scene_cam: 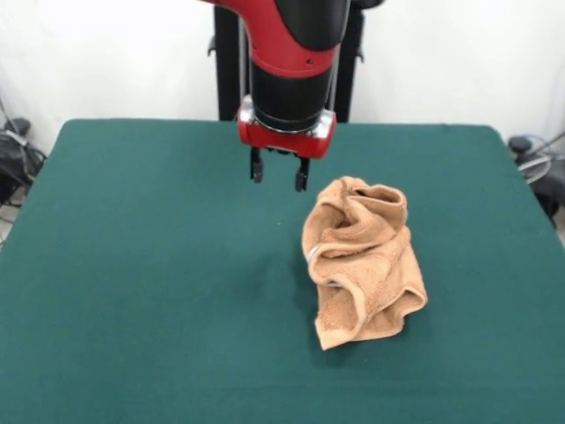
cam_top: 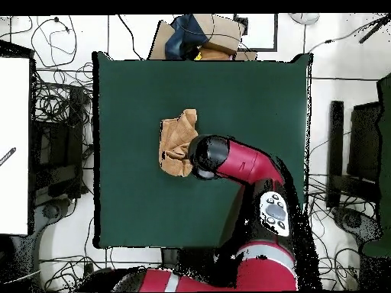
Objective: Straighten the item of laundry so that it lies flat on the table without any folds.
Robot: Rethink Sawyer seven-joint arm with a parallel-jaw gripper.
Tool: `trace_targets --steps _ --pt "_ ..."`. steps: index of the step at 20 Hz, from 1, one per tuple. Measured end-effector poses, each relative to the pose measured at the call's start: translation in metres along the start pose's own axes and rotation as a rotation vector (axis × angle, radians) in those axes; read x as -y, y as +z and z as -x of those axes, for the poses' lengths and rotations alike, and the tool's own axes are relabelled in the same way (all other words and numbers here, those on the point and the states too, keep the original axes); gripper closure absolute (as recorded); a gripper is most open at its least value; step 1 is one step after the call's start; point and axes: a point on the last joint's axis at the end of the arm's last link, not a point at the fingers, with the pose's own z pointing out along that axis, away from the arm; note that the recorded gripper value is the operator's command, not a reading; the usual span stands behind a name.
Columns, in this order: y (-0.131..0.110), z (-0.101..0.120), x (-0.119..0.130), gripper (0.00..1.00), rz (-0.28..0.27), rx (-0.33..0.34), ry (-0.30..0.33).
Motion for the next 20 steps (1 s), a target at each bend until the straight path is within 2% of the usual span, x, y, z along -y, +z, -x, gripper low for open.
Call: trace_targets --steps 7,9,16,20 --pt "0.003 0.002 -0.002 0.0 -0.029 0.007 -0.043" --pt "0.007 0.009 -0.005 0.0 -0.036 0.015 -0.055" --pt "0.021 0.024 -0.011 0.0 -0.042 0.021 -0.07" --pt "0.028 0.025 -0.011 0.0 -0.043 0.015 -0.072"
